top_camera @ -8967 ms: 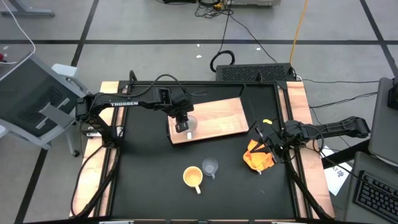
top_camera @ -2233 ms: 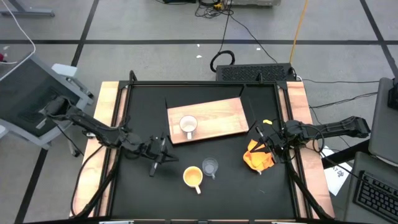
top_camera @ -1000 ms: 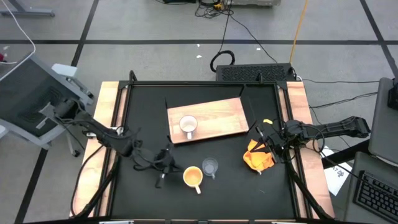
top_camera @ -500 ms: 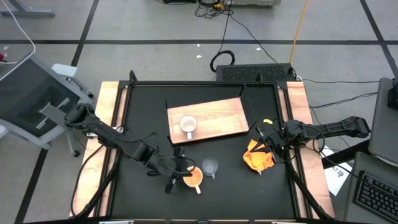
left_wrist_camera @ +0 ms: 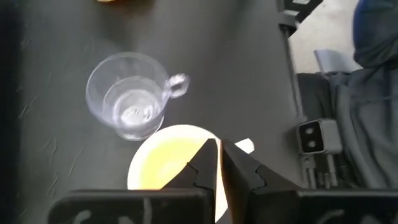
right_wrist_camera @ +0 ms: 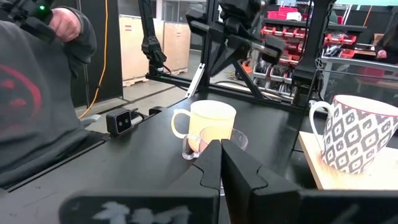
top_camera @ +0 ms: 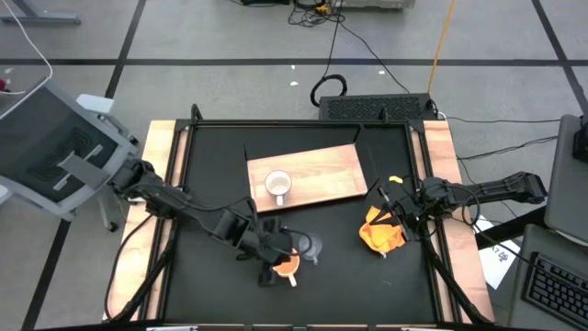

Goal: Stack small to large cups/mugs on shelf
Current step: Put the orange mug on the shelf

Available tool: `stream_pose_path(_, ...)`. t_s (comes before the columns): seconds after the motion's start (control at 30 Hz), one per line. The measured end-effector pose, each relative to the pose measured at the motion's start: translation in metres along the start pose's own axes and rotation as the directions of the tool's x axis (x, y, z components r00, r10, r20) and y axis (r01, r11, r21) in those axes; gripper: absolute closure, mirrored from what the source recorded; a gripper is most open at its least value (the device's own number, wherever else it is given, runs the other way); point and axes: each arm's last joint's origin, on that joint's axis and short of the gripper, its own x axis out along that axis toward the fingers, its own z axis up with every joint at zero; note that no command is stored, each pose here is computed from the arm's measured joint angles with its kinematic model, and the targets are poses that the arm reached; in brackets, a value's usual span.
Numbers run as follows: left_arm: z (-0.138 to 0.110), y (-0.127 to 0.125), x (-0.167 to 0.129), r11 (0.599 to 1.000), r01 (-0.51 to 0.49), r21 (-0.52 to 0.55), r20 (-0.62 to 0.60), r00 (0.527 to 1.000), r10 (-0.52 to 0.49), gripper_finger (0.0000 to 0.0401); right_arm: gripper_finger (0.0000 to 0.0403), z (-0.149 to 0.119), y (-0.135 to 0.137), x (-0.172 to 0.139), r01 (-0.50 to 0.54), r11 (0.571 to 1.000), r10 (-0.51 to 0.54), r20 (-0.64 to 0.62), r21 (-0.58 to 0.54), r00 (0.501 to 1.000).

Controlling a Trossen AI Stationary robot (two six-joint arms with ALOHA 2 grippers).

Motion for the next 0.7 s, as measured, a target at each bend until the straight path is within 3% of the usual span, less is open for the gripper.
stream_pose_path(0.33,0.005,-0.002,-0.006,0.999,-0.004,0.053,-0.01,1.0,0.005,0.0324,0.0403,-0.001,0.0,0.0,-0.001,1.0,0.001,-0.007,0.003,1.0)
stream_pose_path(0.7,0.003,0.017,-0.002,0.997,-0.068,-0.031,-0.087,0.994,0.065,0.0231,0.0403,-0.001,0.0,0.0,-0.001,1.0,0.001,-0.008,0.003,1.0)
